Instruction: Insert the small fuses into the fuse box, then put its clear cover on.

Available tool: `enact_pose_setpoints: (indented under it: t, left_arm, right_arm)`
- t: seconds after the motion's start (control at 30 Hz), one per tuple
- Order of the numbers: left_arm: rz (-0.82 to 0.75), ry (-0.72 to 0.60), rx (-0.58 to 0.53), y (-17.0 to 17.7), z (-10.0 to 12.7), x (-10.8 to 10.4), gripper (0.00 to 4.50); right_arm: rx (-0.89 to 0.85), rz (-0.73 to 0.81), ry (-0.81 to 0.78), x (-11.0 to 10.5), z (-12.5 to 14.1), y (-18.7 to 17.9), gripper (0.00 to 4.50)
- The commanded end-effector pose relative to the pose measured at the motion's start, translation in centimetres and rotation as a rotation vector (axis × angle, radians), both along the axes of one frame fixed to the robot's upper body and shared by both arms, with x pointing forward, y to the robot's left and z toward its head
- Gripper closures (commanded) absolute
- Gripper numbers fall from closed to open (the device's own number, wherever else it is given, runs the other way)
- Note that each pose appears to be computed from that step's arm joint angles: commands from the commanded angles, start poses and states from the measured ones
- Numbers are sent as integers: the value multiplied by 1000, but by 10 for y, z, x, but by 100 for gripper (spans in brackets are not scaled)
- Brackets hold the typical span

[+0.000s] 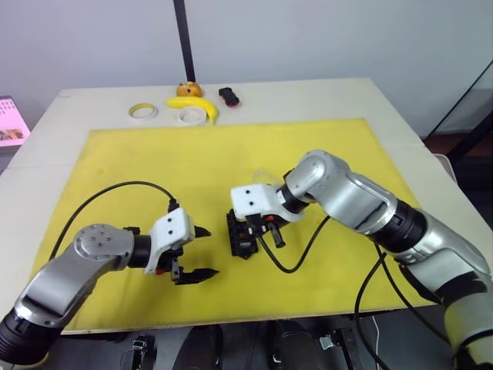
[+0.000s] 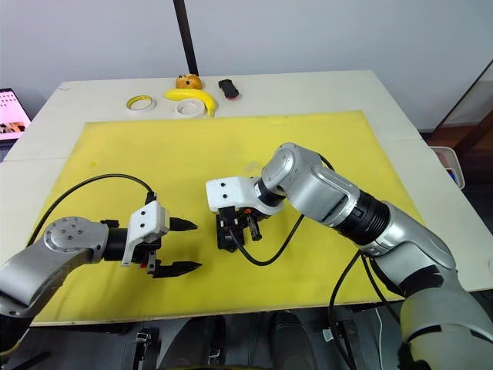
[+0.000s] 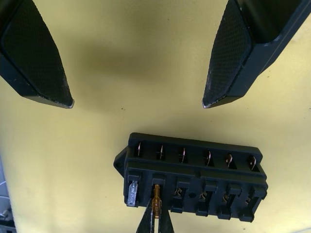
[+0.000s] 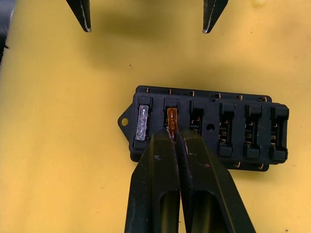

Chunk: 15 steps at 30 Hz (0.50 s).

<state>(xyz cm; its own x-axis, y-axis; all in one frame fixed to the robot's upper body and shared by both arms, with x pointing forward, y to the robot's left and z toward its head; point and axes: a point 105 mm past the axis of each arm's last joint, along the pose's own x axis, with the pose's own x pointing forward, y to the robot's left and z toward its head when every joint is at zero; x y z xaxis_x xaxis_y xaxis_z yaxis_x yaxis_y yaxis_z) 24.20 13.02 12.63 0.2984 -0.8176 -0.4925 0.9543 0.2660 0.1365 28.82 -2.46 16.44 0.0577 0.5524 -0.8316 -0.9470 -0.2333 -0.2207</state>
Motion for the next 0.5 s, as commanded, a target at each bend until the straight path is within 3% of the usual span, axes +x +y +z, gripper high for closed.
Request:
enact_pose_setpoints:
  t: [0.03, 0.5]
  left_arm:
    - [-32, -45, -6, -5, 8, -2, 4]
    - [-24, -57, -21, -5, 13, 2, 4]
  right_arm:
    - [-18, 8, -20, 0, -2, 0, 450]
    - [-38, 22, -30, 0, -5, 0, 450]
